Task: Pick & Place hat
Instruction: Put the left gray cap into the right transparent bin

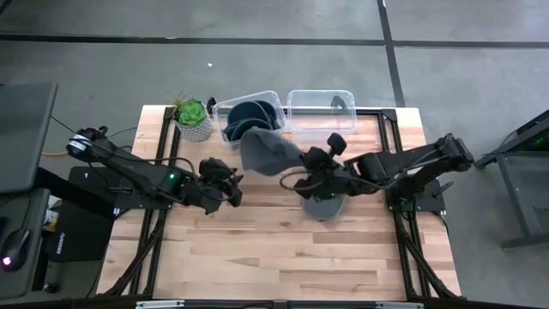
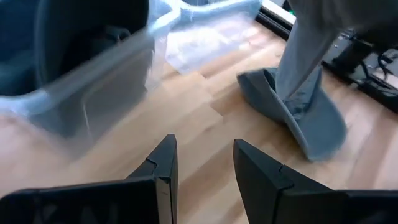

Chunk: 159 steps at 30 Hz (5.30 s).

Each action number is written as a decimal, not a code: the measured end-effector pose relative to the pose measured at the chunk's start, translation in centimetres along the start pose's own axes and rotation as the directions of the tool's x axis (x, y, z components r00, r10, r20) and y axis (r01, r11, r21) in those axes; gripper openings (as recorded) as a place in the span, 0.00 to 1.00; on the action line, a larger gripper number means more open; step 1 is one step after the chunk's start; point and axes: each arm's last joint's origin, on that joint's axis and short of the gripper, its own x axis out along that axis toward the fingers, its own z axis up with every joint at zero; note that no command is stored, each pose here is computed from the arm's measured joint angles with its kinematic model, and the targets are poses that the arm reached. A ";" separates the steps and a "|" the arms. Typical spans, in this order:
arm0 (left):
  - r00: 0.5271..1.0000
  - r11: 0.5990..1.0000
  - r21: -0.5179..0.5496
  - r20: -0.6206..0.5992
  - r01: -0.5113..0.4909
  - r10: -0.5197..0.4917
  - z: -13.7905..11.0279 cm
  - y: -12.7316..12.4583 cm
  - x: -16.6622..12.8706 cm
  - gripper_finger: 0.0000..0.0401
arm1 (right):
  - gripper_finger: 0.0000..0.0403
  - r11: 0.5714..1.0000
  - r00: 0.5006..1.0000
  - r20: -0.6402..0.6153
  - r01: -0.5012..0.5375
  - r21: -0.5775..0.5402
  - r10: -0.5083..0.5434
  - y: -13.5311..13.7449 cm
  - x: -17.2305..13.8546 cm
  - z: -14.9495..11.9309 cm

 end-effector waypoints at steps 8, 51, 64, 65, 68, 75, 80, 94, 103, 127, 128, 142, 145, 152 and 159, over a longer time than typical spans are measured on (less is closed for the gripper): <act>0.999 0.992 0.122 0.035 0.015 -0.020 -0.9 -1.7 1.5 0.35 | 0.02 0.994 0.996 0.061 -0.075 0.082 0.070 -0.9 1.0 1.9; 0.844 0.933 -0.129 0.481 0.336 -0.237 5.7 -5.3 5.7 0.62 | 0.02 0.937 0.944 0.174 -0.308 0.164 0.280 -5.3 -1.0 4.8; 0.848 0.946 -0.146 0.497 0.289 -0.182 5.9 -5.2 5.7 0.04 | 0.02 0.929 0.933 0.166 -0.342 0.143 0.318 -5.2 -1.1 4.8; 0.849 0.946 -0.147 0.497 0.287 -0.180 5.9 -5.2 5.7 0.03 | 0.02 0.929 0.933 0.165 -0.343 0.142 0.320 -5.2 -1.1 4.8; 0.850 0.949 -0.152 0.499 0.278 -0.169 5.9 -5.2 5.7 0.01 | 0.02 0.929 0.933 0.157 -0.344 0.138 0.323 -5.2 -1.1 4.7; 0.851 0.949 -0.150 0.497 0.276 -0.169 5.8 -5.2 5.7 0.00 | 0.08 0.936 0.937 0.152 -0.333 0.117 0.315 -5.6 -1.5 4.6; 0.846 0.945 -0.161 0.505 0.284 -0.168 6.0 -5.2 5.6 0.00 | 0.09 0.940 0.937 0.151 -0.330 0.085 0.315 -5.9 -1.8 4.6; 0.854 0.954 -0.180 0.507 0.239 -0.118 6.0 -5.0 5.7 0.00 | 0.13 0.984 0.981 0.090 -0.176 0.037 0.172 -8.4 -3.1 3.6; 0.890 0.962 -0.091 0.410 0.257 -0.199 5.8 -5.2 5.7 0.00 | 0.19 0.966 0.969 0.050 -0.237 -0.106 0.243 -11.3 -5.3 3.0; 0.887 0.898 0.133 -0.272 0.419 -0.373 7.0 -6.1 3.4 0.00 | 0.46 0.679 0.725 0.036 -0.625 -0.384 0.688 -11.4 -3.6 4.4; 0.878 0.892 0.131 -0.286 0.432 -0.383 6.9 -6.2 3.3 0.00 | 0.47 0.668 0.720 0.024 -0.630 -0.396 0.694 -11.0 -3.1 4.4; 0.796 0.879 0.139 -0.506 0.455 -0.332 4.5 -5.9 4.4 0.00 | 0.47 0.568 0.693 -0.136 -0.673 -0.474 0.708 -7.1 1.9 5.9; 0.796 0.875 0.133 -0.495 0.465 -0.348 4.6 -6.2 4.6 0.00 | 0.47 0.527 0.678 -0.195 -0.693 -0.491 0.709 -6.2 3.2 5.7; 0.774 0.864 0.146 -0.532 0.482 -0.342 3.8 -6.5 5.4 0.00 | 0.47 0.480 0.671 -0.254 -0.699 -0.530 0.697 -4.3 6.0 5.7; 0.757 0.857 0.151 -0.560 0.492 -0.336 3.3 -6.6 5.7 0.00 | 0.47 0.428 0.644 -0.305 -0.723 -0.543 0.701 -3.1 7.7 5.0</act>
